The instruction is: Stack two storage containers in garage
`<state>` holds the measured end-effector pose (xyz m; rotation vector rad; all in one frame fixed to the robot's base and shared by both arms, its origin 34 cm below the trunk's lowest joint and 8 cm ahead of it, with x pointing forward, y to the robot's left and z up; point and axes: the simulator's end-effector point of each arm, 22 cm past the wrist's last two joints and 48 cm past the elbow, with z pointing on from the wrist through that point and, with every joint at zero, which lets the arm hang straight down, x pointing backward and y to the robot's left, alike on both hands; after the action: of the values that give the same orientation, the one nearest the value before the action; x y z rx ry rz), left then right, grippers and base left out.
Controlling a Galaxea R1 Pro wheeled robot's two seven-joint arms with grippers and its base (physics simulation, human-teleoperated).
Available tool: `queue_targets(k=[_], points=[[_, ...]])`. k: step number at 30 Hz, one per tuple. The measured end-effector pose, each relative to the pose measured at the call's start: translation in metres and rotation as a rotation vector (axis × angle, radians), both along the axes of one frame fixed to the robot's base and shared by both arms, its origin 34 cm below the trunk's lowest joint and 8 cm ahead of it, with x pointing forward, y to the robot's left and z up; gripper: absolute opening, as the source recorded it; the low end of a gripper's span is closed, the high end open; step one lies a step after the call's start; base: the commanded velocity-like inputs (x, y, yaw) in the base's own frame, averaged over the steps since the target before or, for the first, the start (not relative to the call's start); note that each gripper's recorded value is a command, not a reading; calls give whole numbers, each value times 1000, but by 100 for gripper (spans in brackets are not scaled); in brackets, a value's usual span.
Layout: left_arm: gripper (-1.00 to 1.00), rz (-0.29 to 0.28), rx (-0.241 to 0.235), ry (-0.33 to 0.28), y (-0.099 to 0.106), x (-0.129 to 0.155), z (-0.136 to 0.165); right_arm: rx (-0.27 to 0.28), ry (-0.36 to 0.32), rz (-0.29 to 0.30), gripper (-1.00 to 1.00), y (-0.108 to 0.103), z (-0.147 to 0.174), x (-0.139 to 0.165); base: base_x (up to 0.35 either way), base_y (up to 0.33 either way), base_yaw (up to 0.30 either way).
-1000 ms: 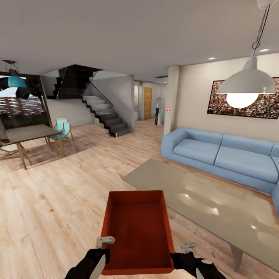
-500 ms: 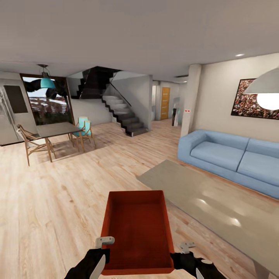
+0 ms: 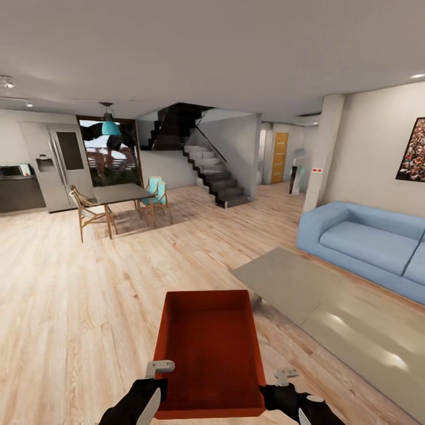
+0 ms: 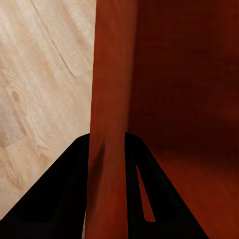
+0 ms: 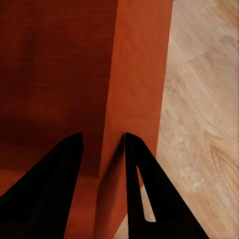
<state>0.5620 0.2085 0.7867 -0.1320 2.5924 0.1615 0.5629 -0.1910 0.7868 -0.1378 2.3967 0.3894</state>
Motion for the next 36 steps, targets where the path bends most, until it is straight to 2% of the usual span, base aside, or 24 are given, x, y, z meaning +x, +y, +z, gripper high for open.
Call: queue_targets(k=[26, 36], points=[[-100, -7, -2, -9, 1, 2, 1, 2, -4, -7, -100, 1, 1, 2, 0, 0, 14], [-100, -4, -1, -8, 1, 2, 1, 3, -4, -7, -100, 1, 1, 2, 0, 0, 249]])
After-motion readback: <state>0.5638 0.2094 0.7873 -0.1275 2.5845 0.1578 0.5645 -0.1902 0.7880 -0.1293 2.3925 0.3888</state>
